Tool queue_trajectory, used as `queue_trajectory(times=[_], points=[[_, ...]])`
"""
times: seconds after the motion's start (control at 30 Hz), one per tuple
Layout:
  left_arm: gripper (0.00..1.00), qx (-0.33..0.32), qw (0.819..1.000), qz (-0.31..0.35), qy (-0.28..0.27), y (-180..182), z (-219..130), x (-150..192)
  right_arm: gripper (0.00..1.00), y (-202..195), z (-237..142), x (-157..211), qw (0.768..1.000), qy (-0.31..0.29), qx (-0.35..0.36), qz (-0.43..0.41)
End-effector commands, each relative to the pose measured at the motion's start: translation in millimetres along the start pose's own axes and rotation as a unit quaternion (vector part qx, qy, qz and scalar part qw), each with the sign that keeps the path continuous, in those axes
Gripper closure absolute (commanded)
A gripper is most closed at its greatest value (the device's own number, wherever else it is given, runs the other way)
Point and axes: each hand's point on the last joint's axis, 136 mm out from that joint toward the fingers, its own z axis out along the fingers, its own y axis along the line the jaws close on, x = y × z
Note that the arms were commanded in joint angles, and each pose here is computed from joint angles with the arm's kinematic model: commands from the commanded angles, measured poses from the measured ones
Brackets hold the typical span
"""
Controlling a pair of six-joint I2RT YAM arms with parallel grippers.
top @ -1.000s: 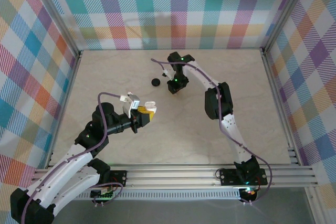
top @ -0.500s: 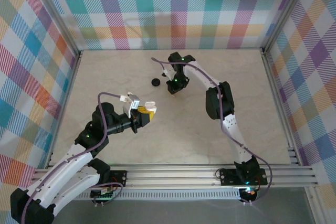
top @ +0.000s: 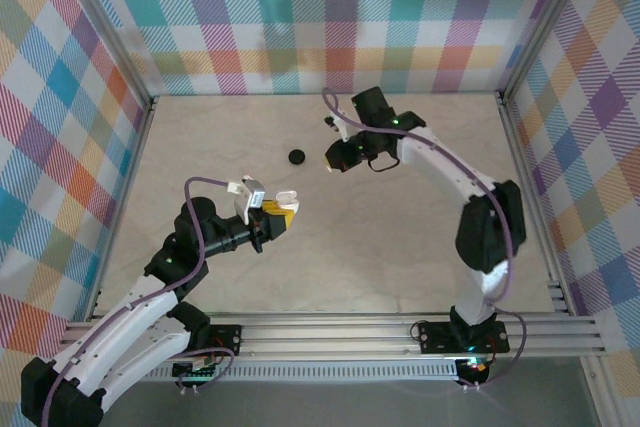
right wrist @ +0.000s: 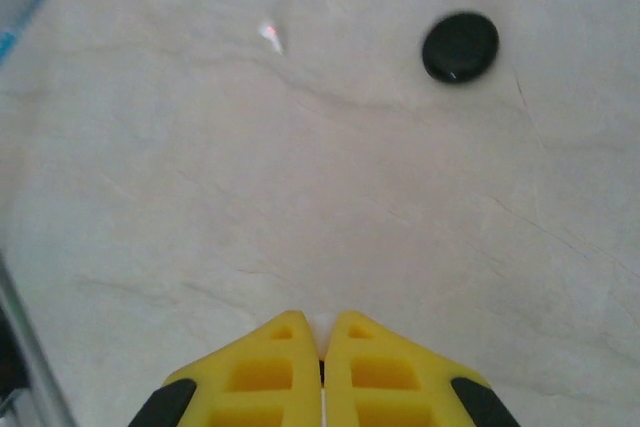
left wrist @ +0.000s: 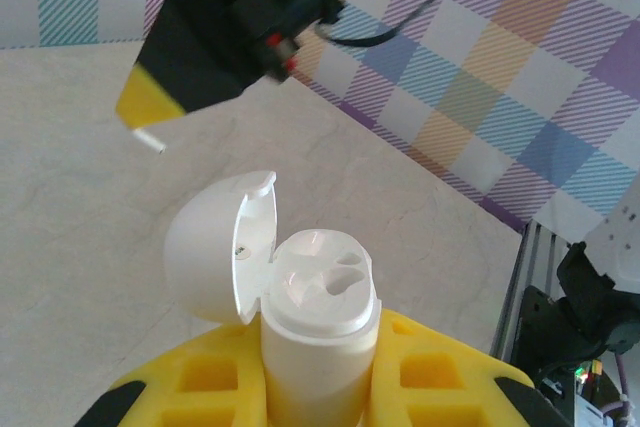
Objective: Insert the wireless bluetooth earbuds into the charging case
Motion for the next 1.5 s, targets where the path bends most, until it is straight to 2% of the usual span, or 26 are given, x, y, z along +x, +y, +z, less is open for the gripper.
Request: queue_trajectory(times=[0.0,0.2,0.27,0.4,0.57,0.63,0.83,1.13,1.47], points=[[1.00,-0.010,0.999,0.024,-0.018,1.6,-1.3,-13.9,0.99,29.1,-23.9,-20.3,0.995,-0.077,-0.060,-0.005],[1.00,0.000,0.998,0.042,-0.040,-0.3,-0.4,-16.0,1.00,81.2,-69.6,-23.6,0.980,-0.136,-0.147,-0.014],[1.00,0.029,0.997,0.068,-0.029,-10.0,1.0,-13.6,1.00,100.1,-83.3,-23.6,0.973,-0.154,-0.172,-0.028],[1.00,0.033,0.995,0.088,-0.019,-11.6,2.4,-13.4,0.99,131.8,-108.9,-23.7,0.955,-0.194,-0.214,-0.060],[1.00,0.055,0.986,0.131,-0.084,-22.9,-4.0,-29.2,0.99,164.6,-129.8,-19.4,0.935,-0.230,-0.255,-0.094],[1.00,0.067,0.982,0.143,-0.107,-28.9,-6.8,-36.4,0.99,174.1,-133.8,-17.0,0.927,-0.244,-0.267,-0.101],[1.00,0.097,0.976,0.151,-0.121,-40.0,-8.0,-42.8,1.00,192.3,-134.4,-13.5,0.911,-0.275,-0.284,-0.118],[1.00,0.075,0.980,0.108,-0.153,-31.7,-12.4,-49.3,1.00,202.6,-128.7,-12.6,0.897,-0.315,-0.269,-0.157],[1.00,0.097,0.979,0.087,-0.156,-40.1,-12.7,-59.4,1.00,201.2,-113.1,-11.8,0.899,-0.297,-0.273,-0.170]])
